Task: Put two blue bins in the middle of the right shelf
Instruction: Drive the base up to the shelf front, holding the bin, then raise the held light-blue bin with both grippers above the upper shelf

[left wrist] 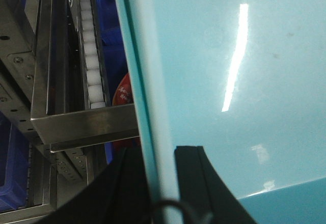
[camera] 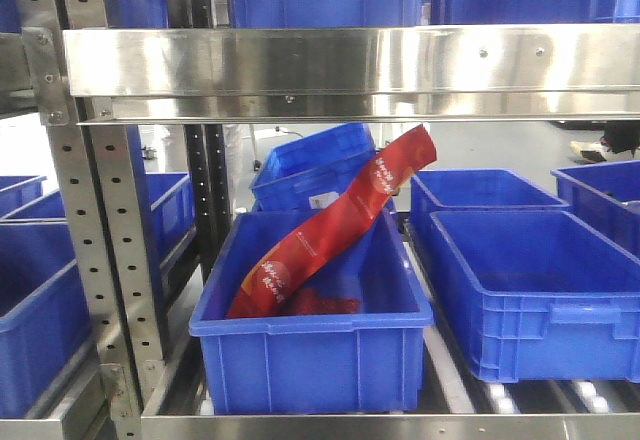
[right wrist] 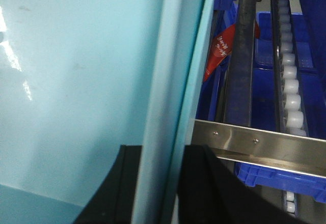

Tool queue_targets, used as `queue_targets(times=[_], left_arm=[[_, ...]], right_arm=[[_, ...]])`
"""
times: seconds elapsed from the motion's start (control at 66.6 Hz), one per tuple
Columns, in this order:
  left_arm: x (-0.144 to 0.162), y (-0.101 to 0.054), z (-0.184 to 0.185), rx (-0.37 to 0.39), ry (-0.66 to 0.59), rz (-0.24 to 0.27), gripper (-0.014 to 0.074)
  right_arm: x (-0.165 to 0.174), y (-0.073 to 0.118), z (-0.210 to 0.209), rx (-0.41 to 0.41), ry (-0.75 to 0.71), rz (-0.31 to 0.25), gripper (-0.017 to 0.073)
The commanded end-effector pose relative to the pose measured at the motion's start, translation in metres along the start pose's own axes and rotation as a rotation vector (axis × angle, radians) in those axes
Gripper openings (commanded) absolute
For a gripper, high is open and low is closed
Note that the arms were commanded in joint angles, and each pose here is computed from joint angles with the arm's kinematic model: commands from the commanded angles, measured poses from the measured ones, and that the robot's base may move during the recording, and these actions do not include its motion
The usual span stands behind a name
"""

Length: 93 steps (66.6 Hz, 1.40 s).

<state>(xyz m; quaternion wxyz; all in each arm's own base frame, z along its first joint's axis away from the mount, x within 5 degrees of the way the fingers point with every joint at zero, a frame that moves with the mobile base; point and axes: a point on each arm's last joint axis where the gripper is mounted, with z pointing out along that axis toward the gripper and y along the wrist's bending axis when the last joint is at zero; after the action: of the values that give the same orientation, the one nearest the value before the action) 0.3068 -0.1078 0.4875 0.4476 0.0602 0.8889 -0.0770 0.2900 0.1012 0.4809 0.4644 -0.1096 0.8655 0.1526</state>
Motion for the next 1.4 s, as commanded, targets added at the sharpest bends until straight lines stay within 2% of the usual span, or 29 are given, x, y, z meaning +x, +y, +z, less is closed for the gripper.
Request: queue_targets(times=[0.0,1.382], left_arm=[[-0.0095,-0.0039,-0.0156,0.041,-0.101,0.009,-0.0111],[-0.0096,-0.0034,-0.0155,0.04,-0.101,0.008,-0.0111]], right_arm=[[-0.012,0.0023,-0.0096,-0.012,-0.116,-0.001,-0.0153],[-0.012,0.0023,-0.0096,-0.012,-0.116,-0.001,-0.0153]])
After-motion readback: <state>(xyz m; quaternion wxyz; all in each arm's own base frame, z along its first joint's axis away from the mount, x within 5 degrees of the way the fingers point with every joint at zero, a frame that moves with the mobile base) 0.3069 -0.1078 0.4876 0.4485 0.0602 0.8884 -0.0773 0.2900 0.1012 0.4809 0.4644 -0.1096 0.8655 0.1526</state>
